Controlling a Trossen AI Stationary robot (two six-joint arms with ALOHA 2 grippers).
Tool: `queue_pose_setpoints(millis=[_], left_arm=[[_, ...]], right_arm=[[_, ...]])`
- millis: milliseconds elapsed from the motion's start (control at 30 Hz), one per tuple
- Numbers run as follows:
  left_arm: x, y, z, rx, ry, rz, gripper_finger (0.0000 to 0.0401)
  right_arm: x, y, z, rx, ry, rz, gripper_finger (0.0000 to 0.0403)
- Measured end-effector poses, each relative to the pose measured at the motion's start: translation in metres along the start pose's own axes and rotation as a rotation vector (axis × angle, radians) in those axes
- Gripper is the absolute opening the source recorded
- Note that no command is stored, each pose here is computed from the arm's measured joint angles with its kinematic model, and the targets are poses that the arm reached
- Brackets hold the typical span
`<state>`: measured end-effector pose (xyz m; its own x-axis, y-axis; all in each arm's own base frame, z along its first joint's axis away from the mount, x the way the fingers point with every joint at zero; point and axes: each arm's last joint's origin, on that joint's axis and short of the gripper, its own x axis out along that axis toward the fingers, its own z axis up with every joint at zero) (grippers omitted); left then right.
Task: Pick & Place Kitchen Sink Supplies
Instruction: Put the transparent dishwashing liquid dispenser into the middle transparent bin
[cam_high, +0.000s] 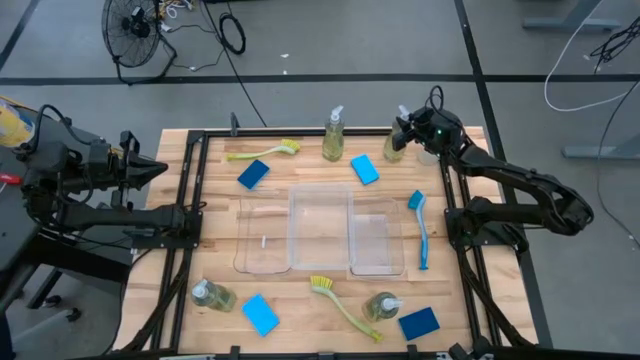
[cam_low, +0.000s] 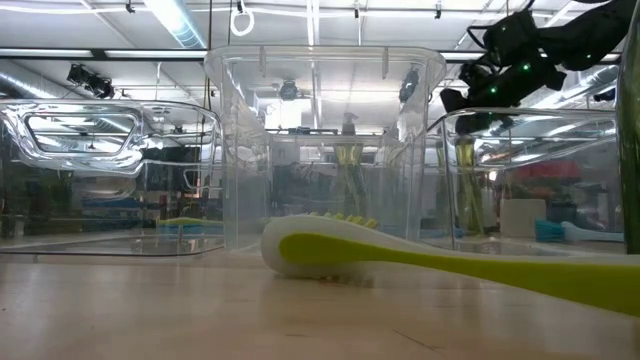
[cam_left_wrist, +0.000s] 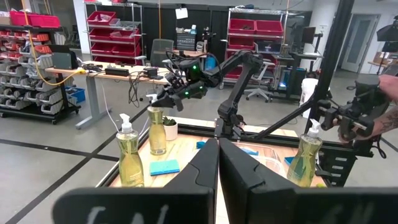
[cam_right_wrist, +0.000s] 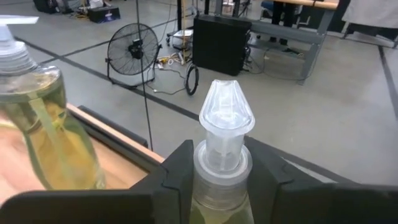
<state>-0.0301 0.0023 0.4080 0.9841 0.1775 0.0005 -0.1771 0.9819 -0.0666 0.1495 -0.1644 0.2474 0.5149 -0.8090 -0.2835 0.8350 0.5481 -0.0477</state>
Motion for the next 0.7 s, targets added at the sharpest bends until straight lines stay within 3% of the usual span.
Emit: queue_pose_setpoints(millis=[700], left_arm=[[0.000, 0.000, 0.000, 0.000, 0.000, 0.000, 0.0018]], right_arm=[[-0.025, 0.000, 0.015, -0.003, -0.071, 0.039, 0.0102]])
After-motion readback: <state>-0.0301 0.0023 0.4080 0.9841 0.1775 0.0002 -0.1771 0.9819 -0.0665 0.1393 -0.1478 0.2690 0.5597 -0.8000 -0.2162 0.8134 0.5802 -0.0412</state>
